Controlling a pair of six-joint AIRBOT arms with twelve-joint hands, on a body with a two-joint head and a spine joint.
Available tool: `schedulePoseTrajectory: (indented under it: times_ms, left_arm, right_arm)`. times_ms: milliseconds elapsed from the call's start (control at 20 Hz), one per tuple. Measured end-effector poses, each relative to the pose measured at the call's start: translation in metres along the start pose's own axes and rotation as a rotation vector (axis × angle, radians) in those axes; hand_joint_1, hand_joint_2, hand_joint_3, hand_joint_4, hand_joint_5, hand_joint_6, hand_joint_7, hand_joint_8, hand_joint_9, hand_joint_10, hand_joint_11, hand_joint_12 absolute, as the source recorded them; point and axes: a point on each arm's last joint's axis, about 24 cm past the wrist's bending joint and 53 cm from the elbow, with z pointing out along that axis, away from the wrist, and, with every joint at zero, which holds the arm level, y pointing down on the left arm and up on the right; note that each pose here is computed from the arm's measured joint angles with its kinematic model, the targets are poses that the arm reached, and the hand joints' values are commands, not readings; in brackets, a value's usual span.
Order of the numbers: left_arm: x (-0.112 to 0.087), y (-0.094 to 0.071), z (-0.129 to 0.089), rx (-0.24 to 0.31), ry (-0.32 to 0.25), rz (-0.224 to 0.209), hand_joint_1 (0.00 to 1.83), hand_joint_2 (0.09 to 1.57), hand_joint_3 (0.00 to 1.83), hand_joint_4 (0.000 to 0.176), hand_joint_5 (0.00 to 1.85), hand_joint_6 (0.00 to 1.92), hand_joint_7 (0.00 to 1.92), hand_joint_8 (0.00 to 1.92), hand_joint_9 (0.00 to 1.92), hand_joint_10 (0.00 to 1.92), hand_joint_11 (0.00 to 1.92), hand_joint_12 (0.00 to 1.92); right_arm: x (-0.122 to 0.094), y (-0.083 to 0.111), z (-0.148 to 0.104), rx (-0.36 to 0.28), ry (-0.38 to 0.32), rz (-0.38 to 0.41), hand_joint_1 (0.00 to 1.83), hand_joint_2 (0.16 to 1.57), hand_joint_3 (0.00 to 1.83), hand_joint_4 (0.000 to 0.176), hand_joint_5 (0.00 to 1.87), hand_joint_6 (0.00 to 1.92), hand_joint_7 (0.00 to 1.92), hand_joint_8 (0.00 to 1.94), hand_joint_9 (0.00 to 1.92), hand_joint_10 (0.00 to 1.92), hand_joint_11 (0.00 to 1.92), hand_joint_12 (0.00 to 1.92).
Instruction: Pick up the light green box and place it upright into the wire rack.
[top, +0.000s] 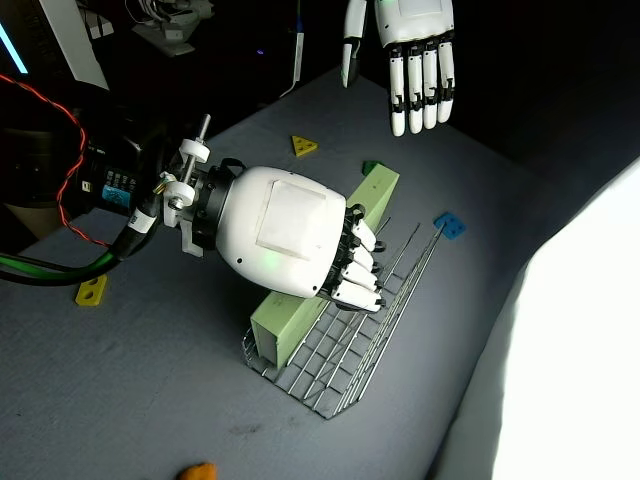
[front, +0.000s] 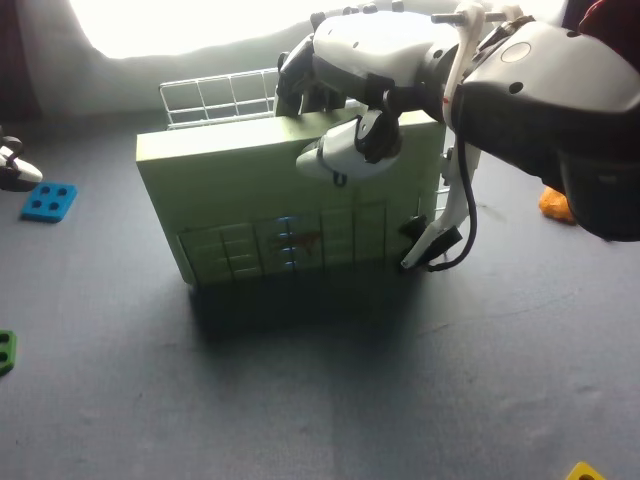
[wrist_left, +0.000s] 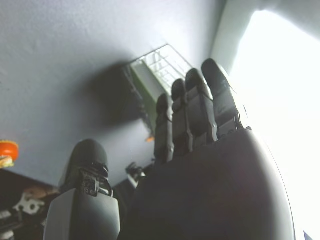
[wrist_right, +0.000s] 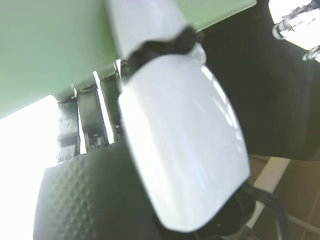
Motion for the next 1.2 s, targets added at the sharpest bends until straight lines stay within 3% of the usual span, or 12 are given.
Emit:
schedulePoseTrajectory:
  times_ms: [200,250,300,450,550,750,850,1000,1050,1100,1150,1200]
  left_arm:
    - [0.000,0.000,0.000,0.000,0.000,0.000,0.20,1.27,0.00,0.024,0.19,0.00,0.24,0.00,0.24,0.00,0.00,0.60]
    - [0.000,0.000,0.000,0.000,0.000,0.000,0.20,1.26,0.00,0.013,0.22,0.01,0.25,0.00,0.24,0.00,0.00,0.62]
    - [0.000,0.000,0.000,0.000,0.000,0.000,0.22,1.27,0.00,0.015,0.23,0.00,0.26,0.00,0.24,0.00,0.00,0.56]
    - [0.000,0.000,0.000,0.000,0.000,0.000,0.22,1.27,0.00,0.010,0.24,0.01,0.27,0.00,0.26,0.01,0.00,0.62]
    - [0.001,0.000,0.000,-0.002,0.002,0.001,0.19,1.27,0.00,0.021,0.22,0.00,0.27,0.00,0.26,0.00,0.00,0.58]
    - [0.001,0.000,0.000,-0.002,0.004,0.001,0.13,1.28,0.00,0.019,0.21,0.00,0.25,0.00,0.23,0.00,0.00,0.52]
    - [0.001,0.000,0.000,-0.002,0.004,0.001,0.17,1.27,0.00,0.008,0.27,0.01,0.34,0.02,0.32,0.02,0.00,0.75]
    - [0.003,0.001,0.001,-0.005,0.010,0.003,0.17,1.27,0.00,0.000,0.37,0.01,0.48,0.01,0.48,0.04,0.00,1.09]
    - [0.003,0.001,0.001,-0.005,0.012,0.003,0.16,1.28,0.00,0.000,0.54,0.03,0.74,0.05,0.74,0.13,0.22,1.28]
    - [0.003,0.001,0.001,-0.004,0.010,0.004,0.15,1.28,0.00,0.000,0.71,0.05,0.90,0.05,0.86,0.19,0.34,1.33]
    - [0.002,0.000,0.001,-0.003,0.007,0.006,0.13,1.28,0.00,0.000,0.80,0.03,0.99,0.03,0.90,0.28,0.38,1.39]
    - [0.003,-0.001,0.001,-0.001,0.008,0.007,0.12,1.29,0.00,0.000,0.88,0.04,1.06,0.03,0.90,0.44,0.43,1.45]
  right_arm:
    - [0.001,0.000,0.000,-0.003,0.007,-0.001,1.00,1.06,0.01,0.000,0.62,0.07,0.71,0.03,0.49,0.60,0.13,1.43]
    - [0.002,0.000,-0.001,-0.005,0.013,0.000,1.03,1.05,0.00,0.000,0.62,0.06,0.73,0.02,0.52,0.57,0.15,1.40]
    - [0.000,0.002,-0.004,-0.012,0.021,0.002,1.00,1.06,0.01,0.000,0.59,0.04,0.69,0.00,0.49,0.54,0.12,1.42]
    - [-0.022,0.016,-0.013,-0.045,-0.006,-0.003,0.97,1.08,0.00,0.000,0.55,0.01,0.67,0.00,0.47,0.55,0.03,1.51]
    - [-0.034,0.022,-0.021,-0.055,-0.029,-0.062,0.97,1.06,0.00,0.000,0.55,0.01,0.65,0.00,0.45,0.55,0.00,1.51]
    - [-0.048,0.026,-0.042,-0.080,-0.067,-0.134,0.98,1.05,0.00,0.000,0.53,0.00,0.63,0.00,0.41,0.59,0.00,1.53]
    - [-0.066,0.027,-0.063,-0.103,-0.133,-0.196,0.68,1.14,0.01,0.000,0.61,0.03,0.71,0.02,0.45,0.71,0.05,1.58]
    - [-0.081,0.006,-0.091,-0.083,-0.164,-0.224,0.51,1.17,0.00,0.000,0.71,0.05,0.81,0.04,0.46,0.95,0.11,1.63]
    - [-0.085,-0.002,-0.097,-0.067,-0.169,-0.228,0.34,1.21,0.00,0.000,0.83,0.30,0.91,0.28,0.53,1.16,0.21,1.71]
    - [-0.091,-0.008,-0.103,-0.055,-0.179,-0.245,0.28,1.22,0.00,0.000,0.86,0.64,0.84,0.81,0.54,1.39,0.28,1.80]
    - [-0.096,-0.011,-0.108,-0.049,-0.189,-0.266,0.22,1.24,0.00,0.000,0.85,0.88,0.79,1.13,0.54,1.52,0.30,1.90]
    - [-0.101,-0.014,-0.114,-0.042,-0.198,-0.281,0.18,1.25,0.00,0.000,0.87,0.98,0.79,1.30,0.56,1.61,0.35,1.92]
